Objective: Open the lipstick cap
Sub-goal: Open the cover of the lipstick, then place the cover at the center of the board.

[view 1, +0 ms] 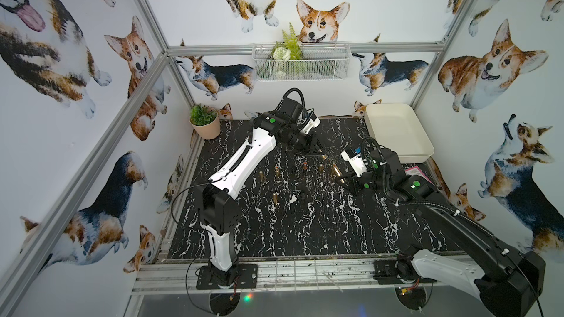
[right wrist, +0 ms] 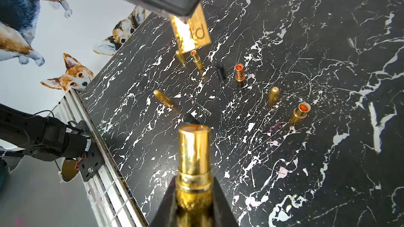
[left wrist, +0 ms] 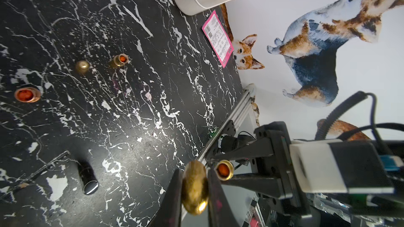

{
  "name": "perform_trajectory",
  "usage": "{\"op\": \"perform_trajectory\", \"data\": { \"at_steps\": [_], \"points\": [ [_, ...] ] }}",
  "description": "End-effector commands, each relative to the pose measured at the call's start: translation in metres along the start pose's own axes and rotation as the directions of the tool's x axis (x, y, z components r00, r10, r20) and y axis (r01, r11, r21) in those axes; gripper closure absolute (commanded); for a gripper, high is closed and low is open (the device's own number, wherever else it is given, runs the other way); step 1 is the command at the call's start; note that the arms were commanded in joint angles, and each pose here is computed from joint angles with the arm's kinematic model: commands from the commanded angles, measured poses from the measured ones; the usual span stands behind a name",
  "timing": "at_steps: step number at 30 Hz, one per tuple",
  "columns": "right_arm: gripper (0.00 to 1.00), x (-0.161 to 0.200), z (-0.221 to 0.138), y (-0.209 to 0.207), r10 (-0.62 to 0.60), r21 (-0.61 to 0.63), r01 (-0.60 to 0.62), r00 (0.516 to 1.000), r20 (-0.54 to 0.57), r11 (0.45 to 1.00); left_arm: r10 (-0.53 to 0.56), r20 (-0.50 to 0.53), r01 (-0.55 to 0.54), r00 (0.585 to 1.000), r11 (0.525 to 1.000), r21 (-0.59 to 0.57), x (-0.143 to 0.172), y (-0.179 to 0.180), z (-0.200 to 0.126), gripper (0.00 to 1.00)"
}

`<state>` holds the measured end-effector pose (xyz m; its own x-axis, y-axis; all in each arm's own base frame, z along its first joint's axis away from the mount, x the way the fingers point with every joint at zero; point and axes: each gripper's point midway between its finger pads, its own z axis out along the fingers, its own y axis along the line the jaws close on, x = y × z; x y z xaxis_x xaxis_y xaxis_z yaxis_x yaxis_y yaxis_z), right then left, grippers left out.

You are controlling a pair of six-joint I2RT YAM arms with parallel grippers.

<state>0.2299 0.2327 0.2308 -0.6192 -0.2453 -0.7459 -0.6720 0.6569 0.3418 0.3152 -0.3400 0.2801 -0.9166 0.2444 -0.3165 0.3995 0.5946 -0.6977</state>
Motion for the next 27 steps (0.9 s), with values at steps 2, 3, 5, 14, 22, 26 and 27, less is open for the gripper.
{"op": "perform_trajectory", "data": {
  "at_steps": [2,3,5,14,22,26,27],
  "points": [
    [0.99,-0.003,-0.013,-0.003,0.017,0.047,-0.019,0.999,0.047,0.999,0.038,0.070,-0.024,0.997,0.982,-0.188,-0.006,0.032,0.006,1.00],
    [0.99,-0.004,-0.017,-0.005,0.020,0.060,-0.024,0.998,0.063,0.998,0.062,0.080,-0.041,0.995,0.969,-0.243,-0.005,0.040,0.012,1.00],
    [0.99,-0.008,-0.027,-0.014,0.026,0.127,-0.038,0.995,0.098,0.991,0.112,0.086,-0.076,0.990,0.938,-0.337,-0.001,0.055,0.028,1.00],
    [0.98,-0.016,-0.068,-0.047,0.025,0.361,-0.110,0.973,0.231,0.926,0.287,0.067,-0.209,0.956,0.821,-0.532,0.011,0.081,0.099,1.00],
    [0.97,-0.015,-0.079,-0.058,0.021,0.420,-0.137,0.963,0.269,0.897,0.347,-0.011,-0.295,0.938,0.781,-0.550,0.028,0.081,0.152,1.00],
    [0.97,-0.012,-0.076,-0.059,0.021,0.423,-0.133,0.965,0.260,0.896,0.351,-0.047,-0.308,0.935,0.741,-0.596,0.038,0.092,0.167,1.00],
    [0.97,-0.013,-0.076,-0.059,0.019,0.424,-0.133,0.965,0.261,0.896,0.356,-0.050,-0.313,0.933,0.733,-0.604,0.040,0.094,0.169,1.00]
  ]
}}
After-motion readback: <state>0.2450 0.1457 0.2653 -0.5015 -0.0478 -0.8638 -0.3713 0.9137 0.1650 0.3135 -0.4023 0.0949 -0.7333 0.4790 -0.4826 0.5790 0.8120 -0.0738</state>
